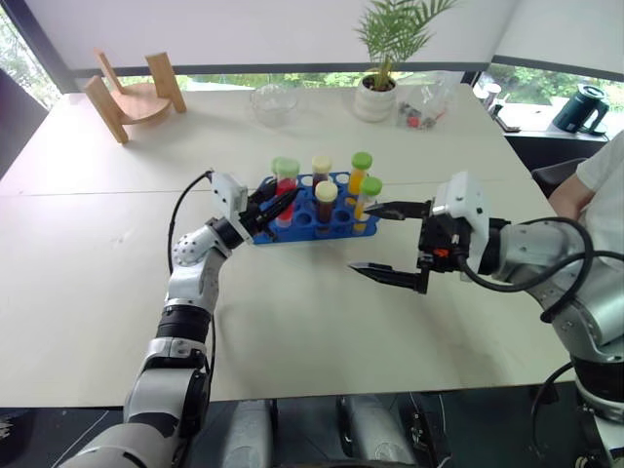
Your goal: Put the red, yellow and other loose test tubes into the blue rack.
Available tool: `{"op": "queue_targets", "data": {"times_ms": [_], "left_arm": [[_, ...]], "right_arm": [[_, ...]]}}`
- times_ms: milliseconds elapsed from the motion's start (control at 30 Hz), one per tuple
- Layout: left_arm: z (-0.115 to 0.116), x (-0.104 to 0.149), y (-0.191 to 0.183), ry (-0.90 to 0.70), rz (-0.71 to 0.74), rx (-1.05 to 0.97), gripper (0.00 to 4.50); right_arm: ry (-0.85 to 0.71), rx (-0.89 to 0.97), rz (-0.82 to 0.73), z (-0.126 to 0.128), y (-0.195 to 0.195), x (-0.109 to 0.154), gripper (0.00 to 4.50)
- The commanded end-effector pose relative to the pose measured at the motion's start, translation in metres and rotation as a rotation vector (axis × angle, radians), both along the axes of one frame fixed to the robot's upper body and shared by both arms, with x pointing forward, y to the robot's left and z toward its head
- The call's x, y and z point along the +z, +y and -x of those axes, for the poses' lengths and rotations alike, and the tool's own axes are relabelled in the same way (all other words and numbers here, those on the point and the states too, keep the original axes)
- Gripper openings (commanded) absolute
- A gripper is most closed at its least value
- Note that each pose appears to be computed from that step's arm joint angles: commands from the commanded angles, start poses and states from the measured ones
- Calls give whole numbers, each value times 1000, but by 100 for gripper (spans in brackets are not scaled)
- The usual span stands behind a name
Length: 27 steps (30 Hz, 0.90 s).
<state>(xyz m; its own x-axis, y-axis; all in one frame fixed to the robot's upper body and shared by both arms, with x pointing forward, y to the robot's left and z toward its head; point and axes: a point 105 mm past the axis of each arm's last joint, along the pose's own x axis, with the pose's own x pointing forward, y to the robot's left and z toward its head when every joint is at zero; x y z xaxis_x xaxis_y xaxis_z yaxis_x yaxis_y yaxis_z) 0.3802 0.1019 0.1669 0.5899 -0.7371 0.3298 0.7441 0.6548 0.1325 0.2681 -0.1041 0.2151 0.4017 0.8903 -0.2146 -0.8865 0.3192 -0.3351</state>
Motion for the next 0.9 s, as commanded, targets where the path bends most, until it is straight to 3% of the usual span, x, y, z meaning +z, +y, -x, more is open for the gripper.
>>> {"op": "queue_targets", "data": {"times_ms": [33, 633, 667, 833, 900], "left_arm": [[0, -2, 0, -12, -7, 9, 82], [-5, -16, -10, -13, -6, 2, 82], [-4, -19, -9, -8, -11, 0, 189], [6, -20, 5, -18, -22, 8, 437], [10, -17, 13, -30, -30, 20, 445]], "right_arm": [[-47, 8, -16, 6, 1, 12, 450], [-37, -7, -15, 7, 1, 13, 450], [-37, -8, -15, 7, 1, 13, 450], [-29, -18, -12, 7, -1, 11, 450], [-25, -25, -11, 7, -3, 10, 450]]}}
